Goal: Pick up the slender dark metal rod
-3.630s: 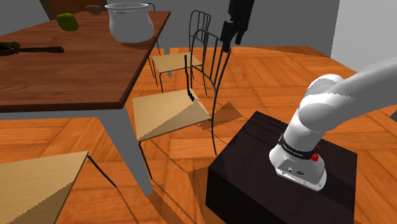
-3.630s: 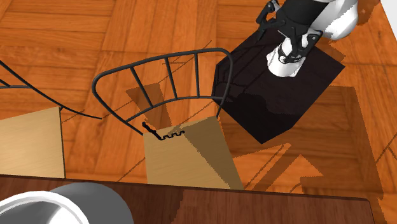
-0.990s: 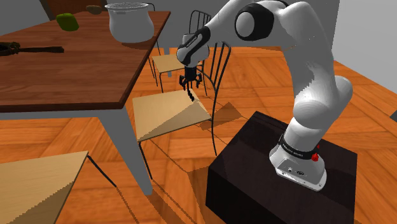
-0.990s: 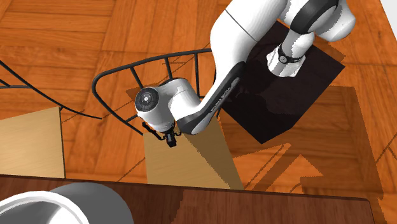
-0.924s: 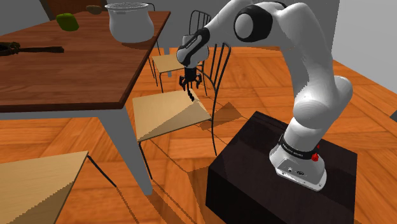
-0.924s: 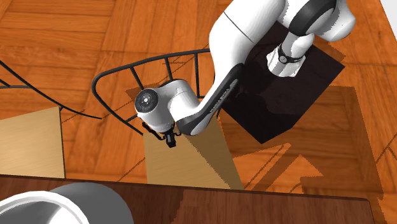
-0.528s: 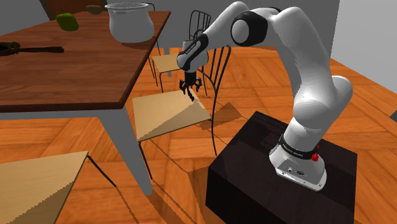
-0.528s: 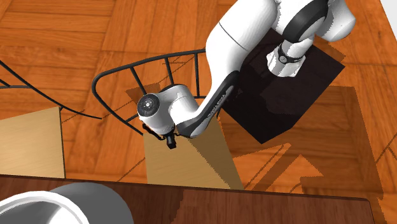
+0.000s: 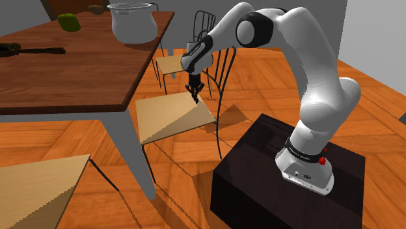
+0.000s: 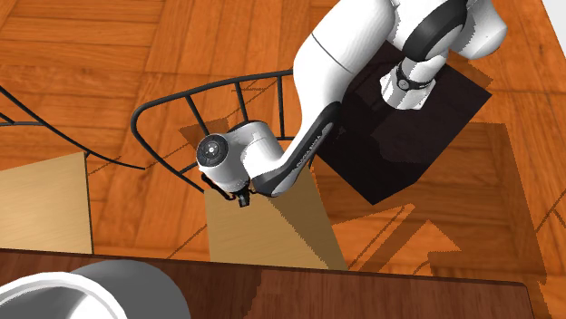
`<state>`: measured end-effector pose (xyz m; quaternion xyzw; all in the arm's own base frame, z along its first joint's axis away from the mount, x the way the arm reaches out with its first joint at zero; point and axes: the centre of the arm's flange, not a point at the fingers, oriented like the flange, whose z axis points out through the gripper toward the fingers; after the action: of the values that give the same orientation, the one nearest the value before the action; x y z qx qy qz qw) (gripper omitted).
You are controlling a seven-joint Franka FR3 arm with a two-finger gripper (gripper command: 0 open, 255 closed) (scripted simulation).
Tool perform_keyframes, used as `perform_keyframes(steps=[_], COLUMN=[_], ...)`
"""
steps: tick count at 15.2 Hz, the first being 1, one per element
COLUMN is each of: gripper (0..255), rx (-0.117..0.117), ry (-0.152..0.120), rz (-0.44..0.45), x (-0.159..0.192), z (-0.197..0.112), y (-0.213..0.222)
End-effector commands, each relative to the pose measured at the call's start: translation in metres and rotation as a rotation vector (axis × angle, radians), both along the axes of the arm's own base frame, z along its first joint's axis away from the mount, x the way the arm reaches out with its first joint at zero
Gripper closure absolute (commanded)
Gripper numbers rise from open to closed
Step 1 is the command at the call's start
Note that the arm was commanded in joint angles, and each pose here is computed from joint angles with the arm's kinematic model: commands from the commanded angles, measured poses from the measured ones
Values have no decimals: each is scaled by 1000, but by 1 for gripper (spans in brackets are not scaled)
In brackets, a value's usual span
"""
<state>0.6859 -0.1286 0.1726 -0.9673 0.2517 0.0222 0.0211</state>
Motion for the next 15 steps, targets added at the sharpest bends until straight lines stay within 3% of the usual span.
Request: perform_keyframes(steps=[1, 3, 15], gripper=[255, 255, 255], rx=[0, 0, 0], ry=[1, 1, 1], rz=[0, 0, 0], x=[0, -1, -1], z=[-1, -2, 61], y=[0, -1, -1])
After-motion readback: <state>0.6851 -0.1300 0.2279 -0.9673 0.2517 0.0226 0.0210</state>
